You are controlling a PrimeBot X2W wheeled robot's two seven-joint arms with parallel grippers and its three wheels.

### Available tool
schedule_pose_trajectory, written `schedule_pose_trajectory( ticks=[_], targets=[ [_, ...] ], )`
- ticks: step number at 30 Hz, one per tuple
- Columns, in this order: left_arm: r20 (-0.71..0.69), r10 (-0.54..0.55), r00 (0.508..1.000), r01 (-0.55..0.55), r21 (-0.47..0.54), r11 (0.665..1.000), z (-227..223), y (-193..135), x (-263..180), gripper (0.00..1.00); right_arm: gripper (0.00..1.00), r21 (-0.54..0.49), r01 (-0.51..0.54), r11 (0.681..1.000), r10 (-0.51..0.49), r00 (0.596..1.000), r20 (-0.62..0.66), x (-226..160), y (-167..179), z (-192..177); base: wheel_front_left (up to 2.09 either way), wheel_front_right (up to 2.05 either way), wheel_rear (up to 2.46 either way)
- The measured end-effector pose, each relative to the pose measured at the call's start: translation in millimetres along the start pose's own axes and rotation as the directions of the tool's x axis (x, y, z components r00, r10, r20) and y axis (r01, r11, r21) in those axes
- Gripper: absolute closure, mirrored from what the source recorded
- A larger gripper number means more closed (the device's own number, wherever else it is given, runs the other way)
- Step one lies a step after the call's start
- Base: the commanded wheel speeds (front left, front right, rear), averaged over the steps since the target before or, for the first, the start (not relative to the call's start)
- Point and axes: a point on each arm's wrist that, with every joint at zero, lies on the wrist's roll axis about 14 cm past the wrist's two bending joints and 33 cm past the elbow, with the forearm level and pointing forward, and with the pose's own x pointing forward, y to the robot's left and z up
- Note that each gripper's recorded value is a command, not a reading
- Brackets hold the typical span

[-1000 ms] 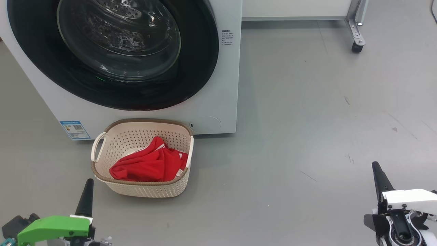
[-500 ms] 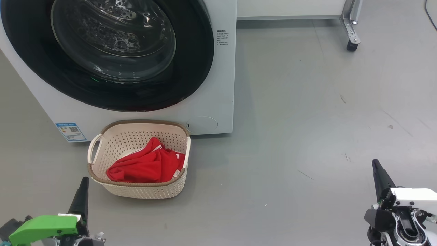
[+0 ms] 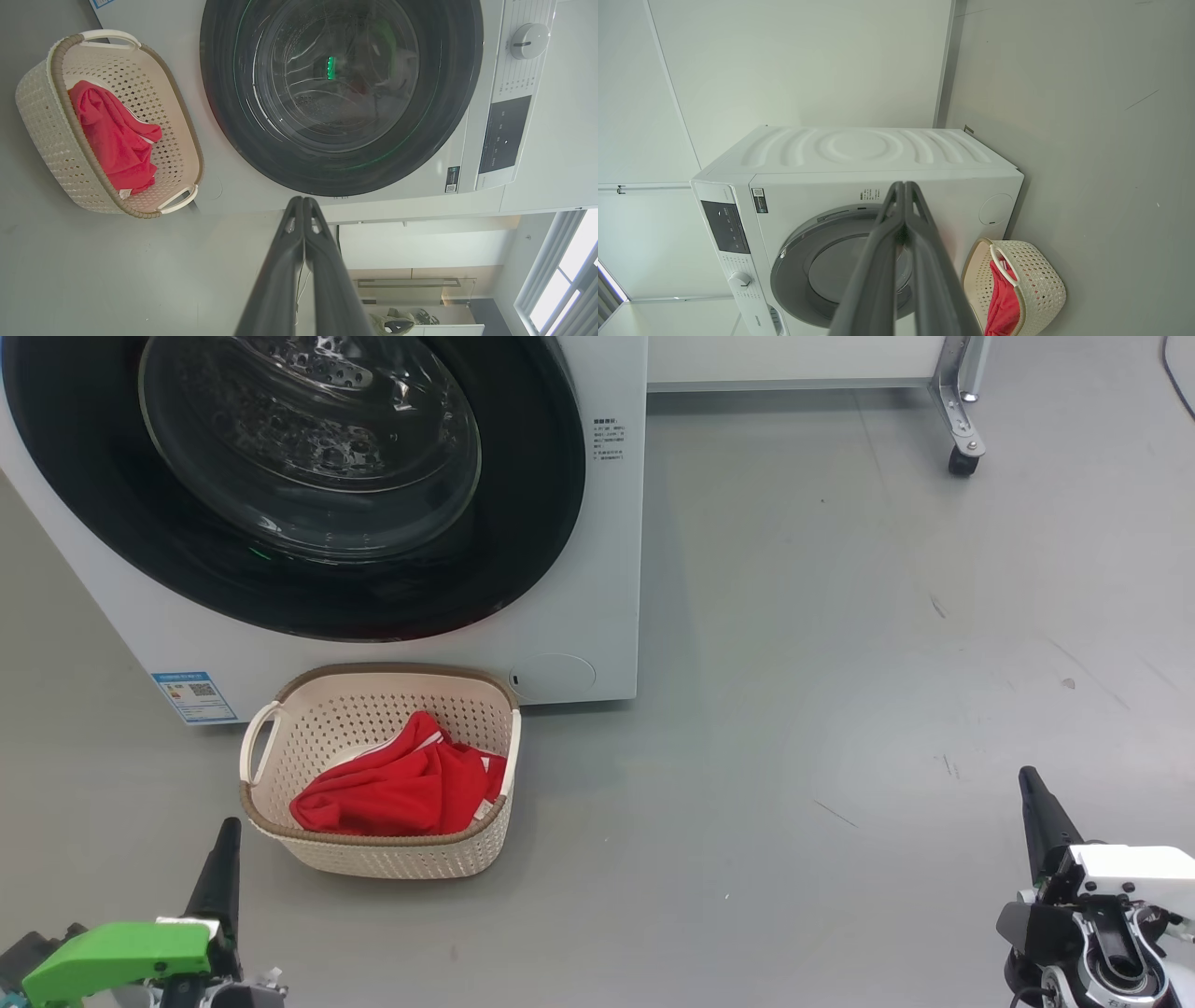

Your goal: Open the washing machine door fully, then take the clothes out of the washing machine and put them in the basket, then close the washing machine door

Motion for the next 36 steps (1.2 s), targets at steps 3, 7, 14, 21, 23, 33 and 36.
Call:
schedule_pose_trajectory(
  ticks=[3,7,14,21,23,33,36],
  targets=[
    [0.000,-0.001,1.000,0.001,0.000,1.000,0.1,-0.3,0.4,1.00,1.00,0.000,0.001,1.000,-0.001,1.000,0.000,-0.1,-0.4,0.1,0.00,0.00,0.00],
    [0.000,-0.004,1.000,0.004,0.000,1.000,0.1,-1.4,1.1,1.00,1.00,0.000,0.002,1.000,-0.002,1.000,0.001,-0.1,-0.6,0.2,0.00,0.00,0.00],
    [0.001,-0.002,1.000,0.002,0.000,1.000,0.4,-0.9,1.1,1.00,1.00,0.000,0.002,1.000,-0.002,1.000,0.001,-0.1,-0.9,0.4,0.00,0.00,0.00],
    [0.002,-0.001,1.000,0.001,0.000,1.000,0.6,-0.6,1.0,1.00,1.00,0.001,0.002,1.000,-0.002,1.000,0.002,-0.3,-1.2,0.6,0.00,0.00,0.00],
    [0.002,-0.001,1.000,0.001,0.000,1.000,0.8,-0.5,1.0,1.00,1.00,0.001,0.003,1.000,-0.003,1.000,0.001,-0.3,-1.4,0.6,0.00,0.00,0.00],
    [-0.003,0.000,1.000,0.000,-0.001,1.000,0.3,-0.4,1.0,1.00,1.00,0.001,0.004,1.000,-0.004,1.000,0.002,-0.3,-1.8,0.8,0.00,0.00,0.00],
    [-0.003,0.000,1.000,0.000,-0.001,1.000,0.5,-0.4,1.0,1.00,1.00,0.002,0.004,1.000,-0.004,1.000,0.002,-0.4,-1.9,0.8,0.00,0.00,0.00]
  ],
)
